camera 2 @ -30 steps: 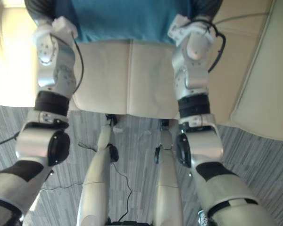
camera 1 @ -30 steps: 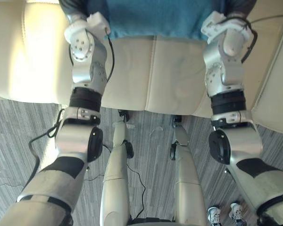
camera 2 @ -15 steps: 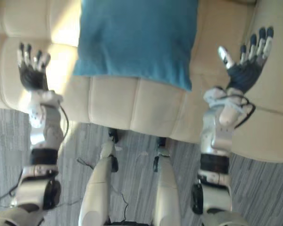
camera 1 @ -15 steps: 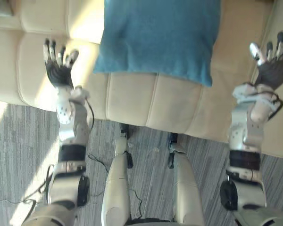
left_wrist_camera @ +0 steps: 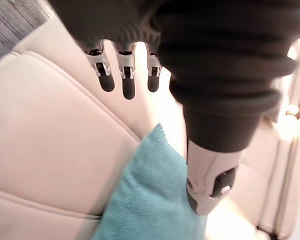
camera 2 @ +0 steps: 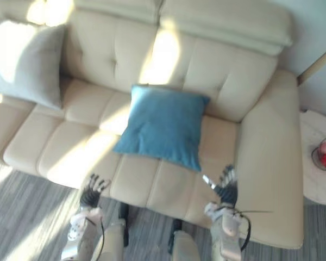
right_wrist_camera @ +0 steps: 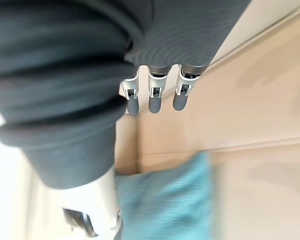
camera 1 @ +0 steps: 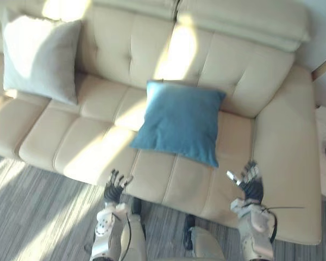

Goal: Pick up cushions and gather them together orderly.

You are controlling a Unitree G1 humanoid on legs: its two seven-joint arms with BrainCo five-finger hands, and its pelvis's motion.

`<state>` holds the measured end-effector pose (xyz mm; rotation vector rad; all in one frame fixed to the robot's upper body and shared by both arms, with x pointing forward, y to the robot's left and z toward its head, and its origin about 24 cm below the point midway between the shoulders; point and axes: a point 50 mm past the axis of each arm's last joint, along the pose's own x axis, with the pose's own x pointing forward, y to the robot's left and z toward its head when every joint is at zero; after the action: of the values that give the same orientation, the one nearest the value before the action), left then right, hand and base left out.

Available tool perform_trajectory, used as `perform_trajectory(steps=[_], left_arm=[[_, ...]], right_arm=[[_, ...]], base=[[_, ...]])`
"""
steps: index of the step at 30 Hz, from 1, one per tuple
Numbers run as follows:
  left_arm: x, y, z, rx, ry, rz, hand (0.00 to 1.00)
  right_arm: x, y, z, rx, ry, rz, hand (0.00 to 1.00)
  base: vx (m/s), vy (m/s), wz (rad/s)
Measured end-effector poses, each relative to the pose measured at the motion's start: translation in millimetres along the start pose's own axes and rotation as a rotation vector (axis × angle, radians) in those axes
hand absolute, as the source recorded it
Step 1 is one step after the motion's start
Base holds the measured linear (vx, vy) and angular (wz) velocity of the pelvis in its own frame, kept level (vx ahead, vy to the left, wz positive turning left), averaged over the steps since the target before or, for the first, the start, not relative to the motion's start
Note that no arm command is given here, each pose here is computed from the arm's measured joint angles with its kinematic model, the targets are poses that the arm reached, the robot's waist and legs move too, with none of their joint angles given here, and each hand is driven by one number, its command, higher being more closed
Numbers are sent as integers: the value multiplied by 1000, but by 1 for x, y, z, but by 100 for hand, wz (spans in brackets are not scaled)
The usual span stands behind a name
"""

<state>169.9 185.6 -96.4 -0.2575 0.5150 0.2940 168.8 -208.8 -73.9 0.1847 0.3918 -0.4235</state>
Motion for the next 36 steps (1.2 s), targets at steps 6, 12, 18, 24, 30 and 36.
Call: perform_trajectory(steps=[6, 12, 18, 24, 30, 36], left_arm=[[-15, 30, -50, 96, 250, 108, 0], [-22, 41, -66, 135, 335, 142, 0], [-15, 35, -62, 161, 335, 119, 0], [5, 18, -40, 169, 253, 89, 0], [5, 21, -35, 152, 228, 123, 0], [-3, 2, -49, 136, 257, 71, 0]], right_arm=[[-31, -16, -81, 11, 394, -86, 0], [-42, -29, -99, 45, 503, -163, 0], [-29, -14, -95, 10, 505, -106, 0], [-6, 9, -74, 6, 427, -45, 0], [-6, 2, -74, -12, 432, -61, 0], [5, -8, -61, -39, 383, -107, 0]], base=[[89, -4, -6], [74, 6, -8], [5, 22, -33], [-174, 19, -18], [-160, -153, 14], [-286, -184, -5]])
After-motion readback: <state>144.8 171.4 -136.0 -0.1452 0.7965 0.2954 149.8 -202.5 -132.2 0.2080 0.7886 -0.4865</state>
